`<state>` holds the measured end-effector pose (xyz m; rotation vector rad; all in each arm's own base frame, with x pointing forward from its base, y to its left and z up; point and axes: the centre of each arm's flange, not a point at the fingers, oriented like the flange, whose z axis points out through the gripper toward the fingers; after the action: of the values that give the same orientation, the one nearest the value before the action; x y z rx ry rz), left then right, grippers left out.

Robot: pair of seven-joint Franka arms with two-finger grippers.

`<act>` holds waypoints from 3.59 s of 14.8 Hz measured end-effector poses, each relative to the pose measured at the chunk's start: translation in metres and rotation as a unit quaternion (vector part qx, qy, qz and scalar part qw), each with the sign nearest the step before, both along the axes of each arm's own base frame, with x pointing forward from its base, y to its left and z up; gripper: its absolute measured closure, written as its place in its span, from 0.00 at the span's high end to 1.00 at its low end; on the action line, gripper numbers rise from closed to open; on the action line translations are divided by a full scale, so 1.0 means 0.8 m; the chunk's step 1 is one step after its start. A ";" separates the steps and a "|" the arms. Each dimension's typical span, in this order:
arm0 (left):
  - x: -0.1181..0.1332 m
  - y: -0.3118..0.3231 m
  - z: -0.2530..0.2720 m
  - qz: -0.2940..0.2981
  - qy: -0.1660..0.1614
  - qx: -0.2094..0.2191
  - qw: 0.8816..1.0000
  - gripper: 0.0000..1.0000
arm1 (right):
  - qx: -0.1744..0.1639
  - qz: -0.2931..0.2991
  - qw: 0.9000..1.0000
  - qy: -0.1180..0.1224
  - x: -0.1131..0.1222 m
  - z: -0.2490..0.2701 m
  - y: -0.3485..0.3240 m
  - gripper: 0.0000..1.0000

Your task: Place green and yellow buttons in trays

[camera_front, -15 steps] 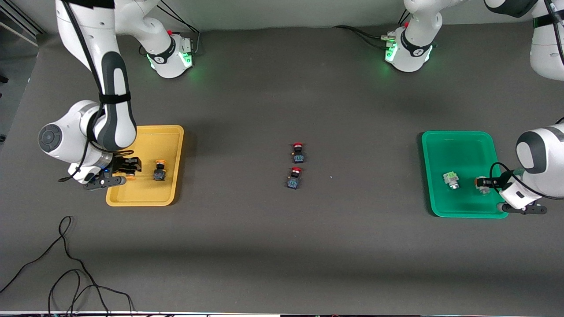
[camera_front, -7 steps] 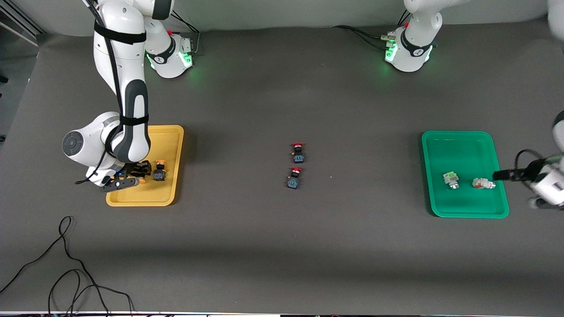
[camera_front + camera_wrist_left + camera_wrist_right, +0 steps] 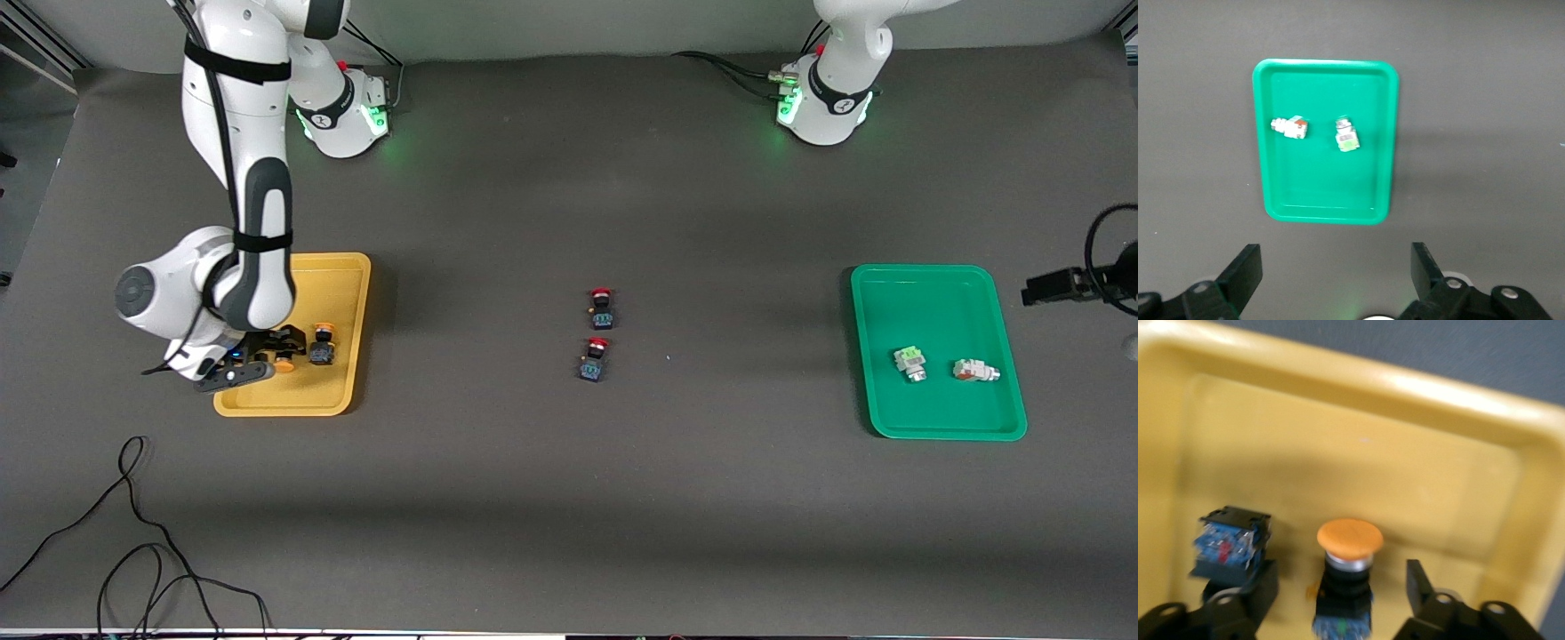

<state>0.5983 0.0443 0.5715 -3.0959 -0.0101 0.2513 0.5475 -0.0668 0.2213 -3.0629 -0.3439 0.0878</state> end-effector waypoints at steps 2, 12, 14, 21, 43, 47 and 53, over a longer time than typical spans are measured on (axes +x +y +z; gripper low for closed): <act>-0.007 -0.031 0.028 -0.014 -0.014 0.002 1.000 1.00 | 0.019 0.007 1.000 0.014 0.023 0.070 -0.017 1.00; -0.038 -0.132 0.038 -0.036 -0.028 -0.008 0.999 1.00 | 0.031 -0.064 0.996 0.050 0.061 0.413 0.021 1.00; -0.044 -0.130 0.033 -0.032 -0.028 -0.020 0.999 1.00 | 0.019 -0.075 0.996 0.038 0.045 0.465 0.009 1.00; -0.054 -0.083 0.048 -0.003 -0.035 -0.025 0.999 1.00 | -0.012 -0.092 0.995 0.038 0.029 0.508 0.013 1.00; -0.058 -0.112 0.059 -0.027 -0.042 -0.008 0.999 1.00 | -0.050 -0.122 0.987 0.094 0.073 0.490 0.010 1.00; -0.058 -0.112 0.059 -0.026 -0.042 -0.008 0.999 1.00 | -0.066 -0.083 0.991 0.087 0.064 0.507 0.031 1.00; -0.058 -0.109 0.058 -0.024 -0.041 -0.007 0.999 1.00 | -0.040 -0.093 0.994 0.041 0.024 0.507 0.034 1.00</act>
<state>0.5522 -0.0429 0.6182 -3.1136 0.0651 0.1221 0.5668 -0.0393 0.6272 -3.1412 -0.0501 0.2238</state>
